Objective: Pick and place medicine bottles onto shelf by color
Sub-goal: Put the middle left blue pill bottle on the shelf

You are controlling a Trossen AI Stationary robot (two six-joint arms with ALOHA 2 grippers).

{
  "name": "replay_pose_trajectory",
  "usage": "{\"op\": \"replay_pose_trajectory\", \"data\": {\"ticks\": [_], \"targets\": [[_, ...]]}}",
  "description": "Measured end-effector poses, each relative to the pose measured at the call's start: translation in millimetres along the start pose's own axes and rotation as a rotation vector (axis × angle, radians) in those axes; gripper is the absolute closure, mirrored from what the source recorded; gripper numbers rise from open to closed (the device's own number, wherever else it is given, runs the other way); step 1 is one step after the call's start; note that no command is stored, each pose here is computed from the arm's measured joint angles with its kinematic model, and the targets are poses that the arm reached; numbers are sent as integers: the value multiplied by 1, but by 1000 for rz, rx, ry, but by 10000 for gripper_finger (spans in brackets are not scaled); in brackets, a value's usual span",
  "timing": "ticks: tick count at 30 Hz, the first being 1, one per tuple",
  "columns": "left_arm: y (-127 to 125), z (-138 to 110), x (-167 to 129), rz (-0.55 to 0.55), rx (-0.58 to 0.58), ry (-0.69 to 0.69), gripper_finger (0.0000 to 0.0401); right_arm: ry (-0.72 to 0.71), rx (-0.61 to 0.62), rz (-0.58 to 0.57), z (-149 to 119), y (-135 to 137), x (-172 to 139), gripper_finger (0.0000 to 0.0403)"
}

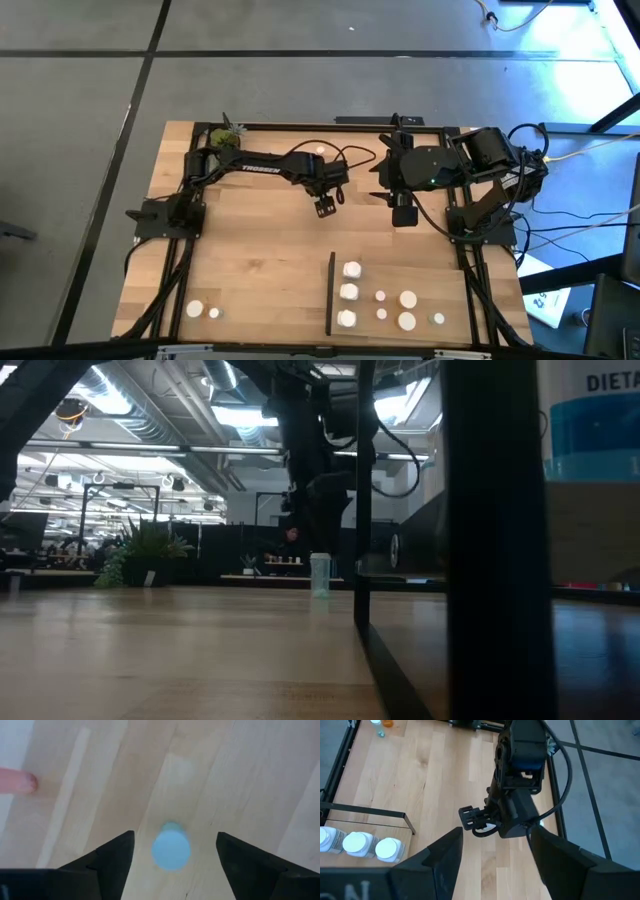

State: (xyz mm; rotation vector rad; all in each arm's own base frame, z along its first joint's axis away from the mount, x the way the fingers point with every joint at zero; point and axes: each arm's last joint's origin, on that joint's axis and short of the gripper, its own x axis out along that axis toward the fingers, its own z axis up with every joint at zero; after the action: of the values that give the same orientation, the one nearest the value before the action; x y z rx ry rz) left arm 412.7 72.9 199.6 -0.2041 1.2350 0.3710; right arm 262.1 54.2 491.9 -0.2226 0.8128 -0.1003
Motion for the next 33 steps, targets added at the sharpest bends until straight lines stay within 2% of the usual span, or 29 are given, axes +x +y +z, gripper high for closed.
{"op": "replay_pose_trajectory", "data": {"ticks": [3,6,9,12,16,18,22,33], "targets": [[-1,2,-7,23,6,-7,118,0,0,0,0,0,0,167],[-4,8,-24,61,11,-49,117,-1,0,0,0,0,0,167],[-5,6,-40,92,25,-16,117,-7,3,0,1,0,0,167],[-13,8,-55,107,32,-49,117,-7,2,0,1,0,0,167],[-21,1,-79,123,17,-78,117,-7,2,0,1,0,0,167],[-21,-9,-91,147,18,-30,117,-9,3,1,1,0,0,167],[-20,-19,-121,172,-12,-80,117,-20,7,1,2,0,0,167],[-20,-52,-198,122,-102,-236,117,-43,15,21,5,1,0,167]]}}
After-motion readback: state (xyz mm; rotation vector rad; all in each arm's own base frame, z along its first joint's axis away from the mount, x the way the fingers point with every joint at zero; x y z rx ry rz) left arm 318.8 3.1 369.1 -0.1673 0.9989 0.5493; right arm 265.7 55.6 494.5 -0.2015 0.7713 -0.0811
